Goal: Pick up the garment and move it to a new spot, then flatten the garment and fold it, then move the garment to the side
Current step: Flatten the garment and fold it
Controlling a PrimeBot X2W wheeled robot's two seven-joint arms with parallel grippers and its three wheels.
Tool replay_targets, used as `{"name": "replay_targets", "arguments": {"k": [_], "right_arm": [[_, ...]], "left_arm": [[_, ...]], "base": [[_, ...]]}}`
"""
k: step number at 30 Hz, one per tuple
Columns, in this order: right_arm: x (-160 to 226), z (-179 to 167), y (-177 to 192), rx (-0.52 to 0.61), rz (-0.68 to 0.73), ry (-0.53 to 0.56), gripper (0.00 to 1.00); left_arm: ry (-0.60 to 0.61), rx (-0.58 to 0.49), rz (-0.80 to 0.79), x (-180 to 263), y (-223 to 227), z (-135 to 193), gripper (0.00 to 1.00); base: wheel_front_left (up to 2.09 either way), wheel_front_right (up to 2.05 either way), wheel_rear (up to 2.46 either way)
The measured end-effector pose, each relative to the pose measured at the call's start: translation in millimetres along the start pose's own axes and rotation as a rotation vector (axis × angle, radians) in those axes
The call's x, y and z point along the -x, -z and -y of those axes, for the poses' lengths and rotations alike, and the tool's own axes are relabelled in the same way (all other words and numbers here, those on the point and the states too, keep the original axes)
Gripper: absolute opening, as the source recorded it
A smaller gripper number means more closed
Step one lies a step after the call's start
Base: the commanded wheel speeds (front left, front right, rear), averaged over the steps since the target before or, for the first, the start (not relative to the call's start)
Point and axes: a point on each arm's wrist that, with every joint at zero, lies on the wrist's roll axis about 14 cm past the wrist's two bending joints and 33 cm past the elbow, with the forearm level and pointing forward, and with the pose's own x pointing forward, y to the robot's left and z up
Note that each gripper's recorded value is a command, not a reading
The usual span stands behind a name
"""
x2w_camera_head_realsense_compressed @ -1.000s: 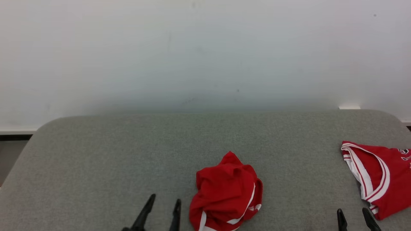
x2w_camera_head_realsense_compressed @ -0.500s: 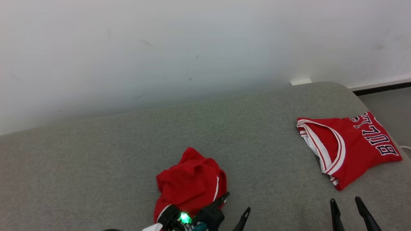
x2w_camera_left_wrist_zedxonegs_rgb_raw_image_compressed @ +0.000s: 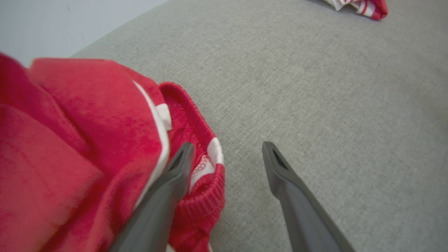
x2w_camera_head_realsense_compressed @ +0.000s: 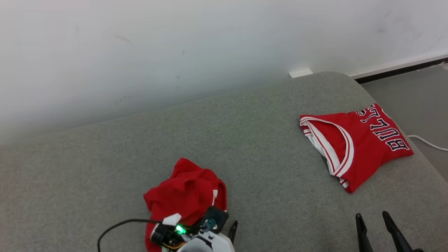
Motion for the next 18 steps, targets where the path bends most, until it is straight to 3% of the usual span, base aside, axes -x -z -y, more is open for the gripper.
{"name": "replay_targets", "arguments": {"k": [3,4,5,6,7,13,18], "right_arm": [[-2.5,0.0,0.9,0.002,-0.005,0.001,1.00],[-4.7,-0.5,0.8,0.003,-0.005,-0.001,1.00],[-9.1,-2.0,0.7,0.005,-0.007,-0.005,1.00],[-10.7,-3.1,1.9,0.005,-0.011,-0.007,1.00],[-11.8,-3.8,3.1,0.005,-0.015,-0.009,1.00],[-15.9,-5.5,5.9,0.004,-0.024,-0.013,1.00],[-17.7,-9.4,8.4,-0.001,-0.030,-0.025,1.00]], "left_arm": [[-0.013,-0.002,-0.048,-3.0,11.5,-6.8,1.00],[-0.018,0.000,-0.072,-3.7,18.1,-9.6,0.95],[-0.025,0.003,-0.105,-6.4,26.5,-15.7,0.41],[-0.029,0.011,-0.120,-8.0,29.8,-18.9,0.14],[-0.026,0.013,-0.135,-9.3,32.6,-20.7,0.00],[-0.024,0.081,-0.127,-12.6,28.9,-28.7,0.00],[-0.088,0.125,0.009,-21.1,-17.6,-58.4,0.00]], "base": [[0.00,0.00,0.00],[0.00,0.00,0.00],[0.00,0.00,0.00],[0.00,0.00,0.00],[0.00,0.00,0.00],[0.00,0.00,0.00],[0.00,0.00,0.00]]}}
